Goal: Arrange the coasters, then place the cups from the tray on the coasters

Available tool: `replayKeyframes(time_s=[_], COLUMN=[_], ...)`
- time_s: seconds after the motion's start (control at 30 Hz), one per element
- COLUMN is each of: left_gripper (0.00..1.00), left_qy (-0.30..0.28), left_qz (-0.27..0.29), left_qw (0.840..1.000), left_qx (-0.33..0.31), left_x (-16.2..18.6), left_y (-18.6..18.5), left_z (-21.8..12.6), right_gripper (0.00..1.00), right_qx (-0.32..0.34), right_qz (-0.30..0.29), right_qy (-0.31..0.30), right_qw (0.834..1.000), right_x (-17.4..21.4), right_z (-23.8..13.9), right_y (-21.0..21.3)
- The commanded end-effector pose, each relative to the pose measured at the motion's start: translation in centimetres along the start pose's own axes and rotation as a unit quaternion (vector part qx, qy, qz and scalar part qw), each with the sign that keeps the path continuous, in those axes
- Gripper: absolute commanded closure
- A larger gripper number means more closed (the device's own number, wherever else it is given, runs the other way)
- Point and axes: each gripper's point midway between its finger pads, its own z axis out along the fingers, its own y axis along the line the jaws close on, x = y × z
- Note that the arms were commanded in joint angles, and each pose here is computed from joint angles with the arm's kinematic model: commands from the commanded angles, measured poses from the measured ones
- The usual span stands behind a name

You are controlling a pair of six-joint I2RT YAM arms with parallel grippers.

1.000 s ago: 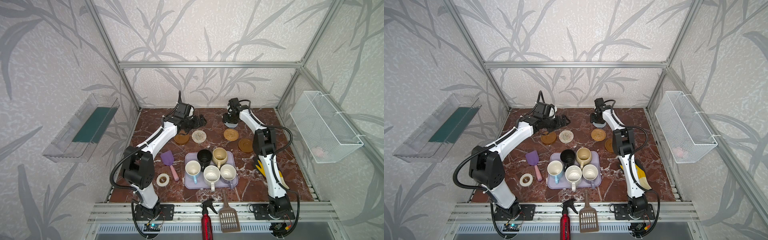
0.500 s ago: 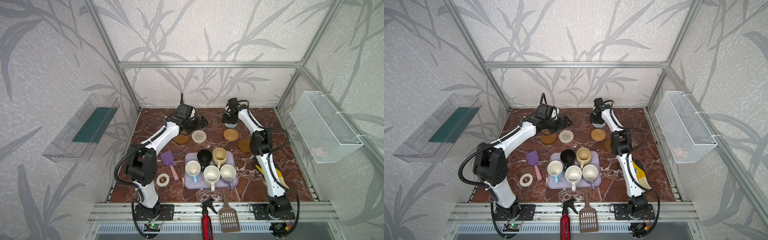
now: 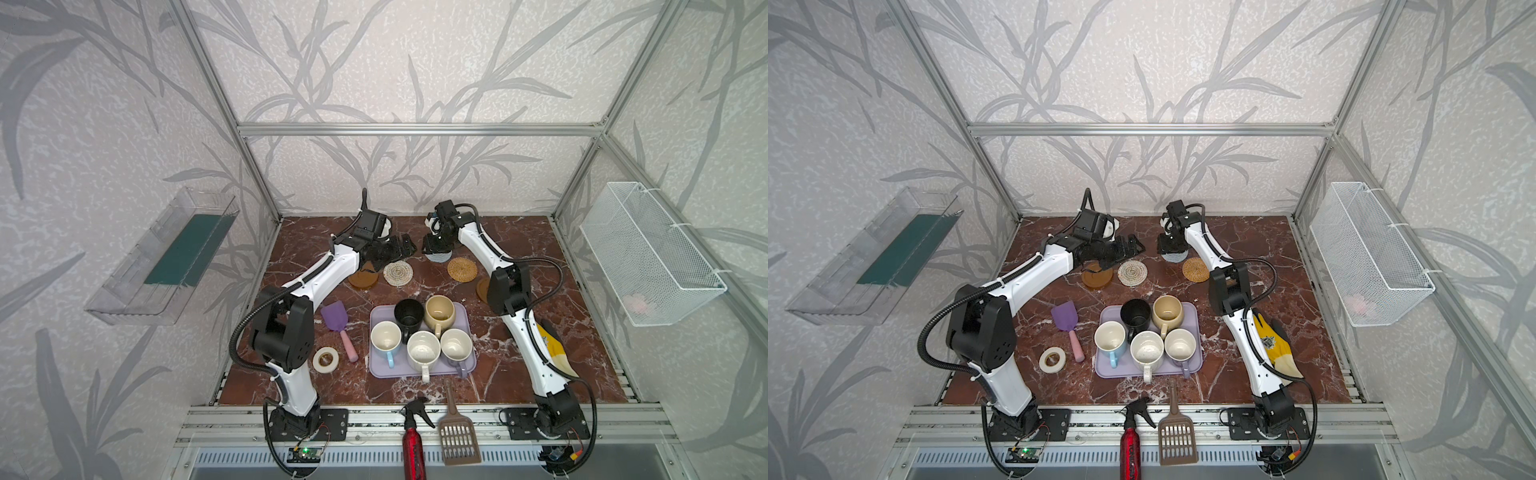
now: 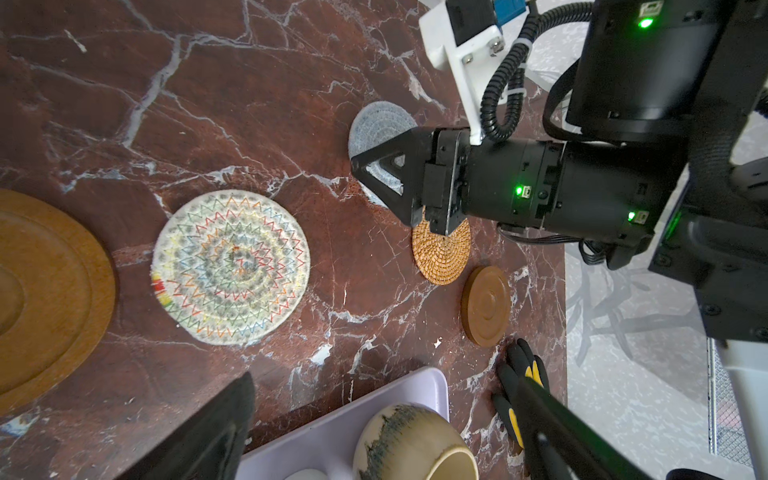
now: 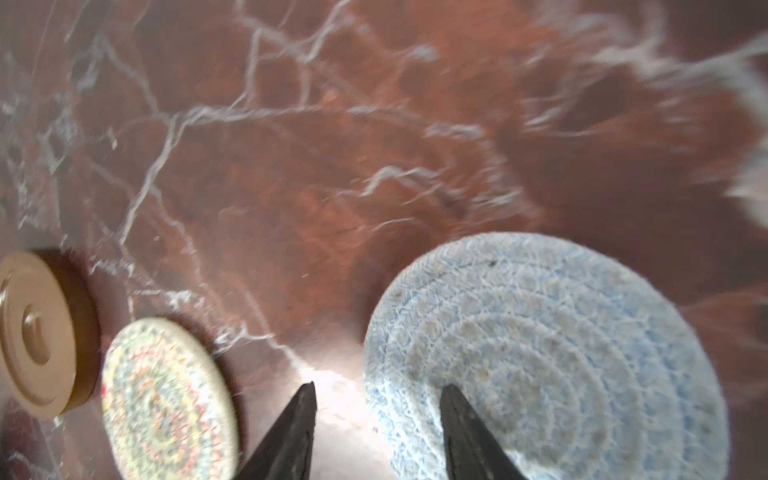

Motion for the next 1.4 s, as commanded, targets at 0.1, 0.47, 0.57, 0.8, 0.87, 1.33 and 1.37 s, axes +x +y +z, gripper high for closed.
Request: replayKeyframes(time_s=[0.1,0.47,0.57,0.8,0.87,1.33,1.37], left_gripper=[0.01,0.01,0.01,0.01,0.01,0.01,0.01], left_qy=[-0.012,-0.024,-0.025,-0.026,-0.027,-0.030,-0.030], left_qz=[-0.005,-0.019,-0.018,-0.018,-0.019,-0.020,-0.019], left_qw=[1.000,1.000,1.000,0.999,0.999,0.999,0.999], left_qx=[-0.007,-0.007,-0.006,-0.009,-0.009,-0.006,-0.006], left_x=[0.1,0.1,0.2,0.6,0.6,0.7,0.7], left_y=[0.1,0.2,0.2,0.5,0.5,0.3,0.2], left_z=[-0.9,-1.4,-1.6,-1.8,-1.9,-2.2,-2.3], right_gripper=[0.53,0.58,0.58,0.59,0.59,0.60,0.60], right_qx=[-0.004,-0.012,-0.026,-0.046,-0.044,-0.026,-0.028], right_qz=[-0.005,0.000,0.001,-0.017,-0.011,-0.016,-0.019], right_qy=[0.080,0.116,0.112,0.118,0.115,0.083,0.074], right_qw=[0.997,0.993,0.993,0.992,0.992,0.996,0.997], right_x=[4.7,8.1,8.6,9.4,9.3,7.3,6.8], right_z=[0.4,-0.9,-0.9,-0.4,0.0,-2.1,-2.5], right_y=[1.6,2.8,3.4,5.2,5.2,6.1,6.3])
